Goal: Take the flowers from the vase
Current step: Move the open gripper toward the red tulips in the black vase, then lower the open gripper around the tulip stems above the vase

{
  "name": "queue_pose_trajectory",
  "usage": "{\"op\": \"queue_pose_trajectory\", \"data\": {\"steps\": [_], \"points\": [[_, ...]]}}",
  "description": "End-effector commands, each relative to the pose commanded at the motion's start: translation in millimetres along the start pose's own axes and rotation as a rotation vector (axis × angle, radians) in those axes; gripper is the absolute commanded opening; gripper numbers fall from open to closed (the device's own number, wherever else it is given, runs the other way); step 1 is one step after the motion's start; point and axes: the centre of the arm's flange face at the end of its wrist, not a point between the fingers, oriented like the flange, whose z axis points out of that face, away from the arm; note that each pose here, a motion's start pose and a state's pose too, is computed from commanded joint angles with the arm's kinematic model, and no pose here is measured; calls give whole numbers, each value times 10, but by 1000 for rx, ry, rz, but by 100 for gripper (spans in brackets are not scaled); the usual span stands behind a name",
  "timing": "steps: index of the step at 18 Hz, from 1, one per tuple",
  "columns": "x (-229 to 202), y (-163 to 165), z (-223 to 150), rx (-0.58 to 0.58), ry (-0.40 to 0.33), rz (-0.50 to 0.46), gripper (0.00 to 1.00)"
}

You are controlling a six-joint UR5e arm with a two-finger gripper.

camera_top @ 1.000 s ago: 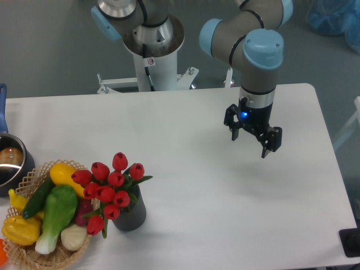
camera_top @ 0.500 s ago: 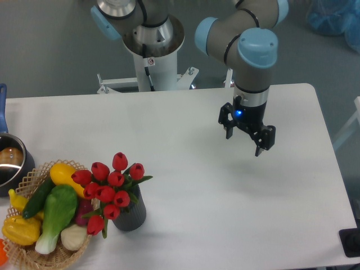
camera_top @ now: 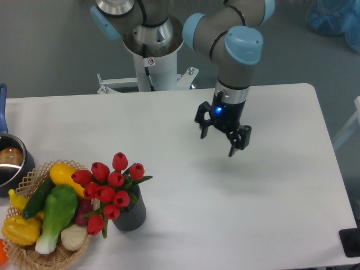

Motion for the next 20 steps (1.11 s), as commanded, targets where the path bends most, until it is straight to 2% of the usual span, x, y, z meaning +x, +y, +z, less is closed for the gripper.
{"op": "queue_pose_trajectory", "data": {"steps": [4,9,18,20], "points": [[64,-230,108,247,90,-8,100],[98,-428,123,463,160,-14,100],[128,-753,459,504,241,24,100],[133,-788,458,545,255,22,100]]}}
